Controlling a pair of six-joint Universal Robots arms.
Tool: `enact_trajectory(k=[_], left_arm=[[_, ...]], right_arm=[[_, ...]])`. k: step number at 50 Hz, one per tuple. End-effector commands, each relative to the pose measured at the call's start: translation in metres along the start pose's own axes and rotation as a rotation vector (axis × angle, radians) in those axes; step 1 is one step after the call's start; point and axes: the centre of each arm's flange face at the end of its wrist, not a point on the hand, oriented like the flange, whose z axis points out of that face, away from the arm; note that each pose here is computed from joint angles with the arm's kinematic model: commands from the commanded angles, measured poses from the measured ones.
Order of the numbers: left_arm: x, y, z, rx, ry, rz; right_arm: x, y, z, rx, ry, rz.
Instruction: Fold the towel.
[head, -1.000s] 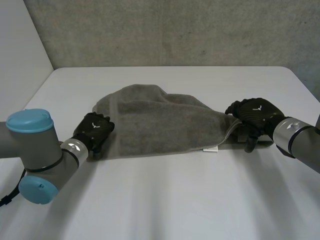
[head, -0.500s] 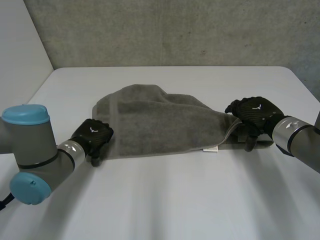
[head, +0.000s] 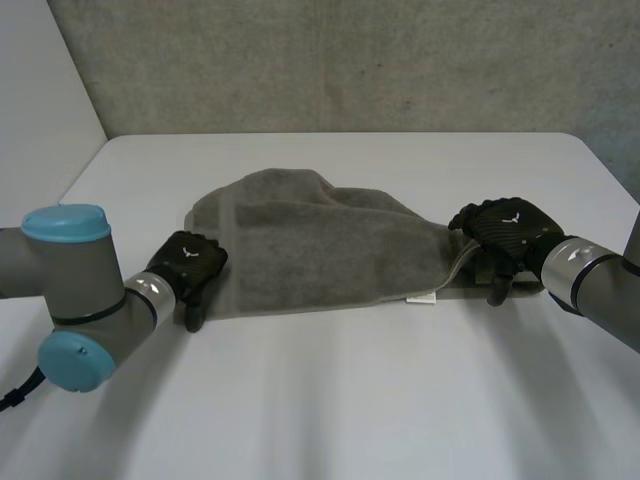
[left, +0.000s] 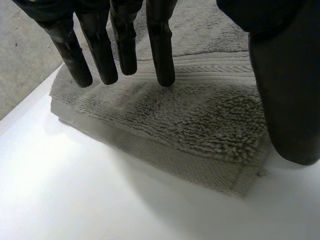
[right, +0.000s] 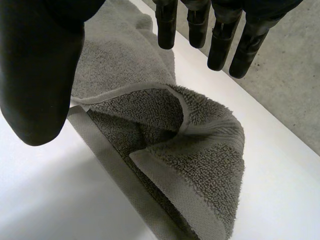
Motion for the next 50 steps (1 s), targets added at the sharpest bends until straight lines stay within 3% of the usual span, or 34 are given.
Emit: enact_trajectory(k=[1,50], left_arm=[[-0.0035,-0.0034,0.0059,0.014,-0.009,0.002],[-0.0037,-0.0027,0.0128,0.015,0.001,0.003]], right_arm=[[-0.0003,0.0013,0.0009,-0.004,-0.002,-0.001],[-0.0009,0.0039,0.0029,-0.008,-0.005,-0.001]])
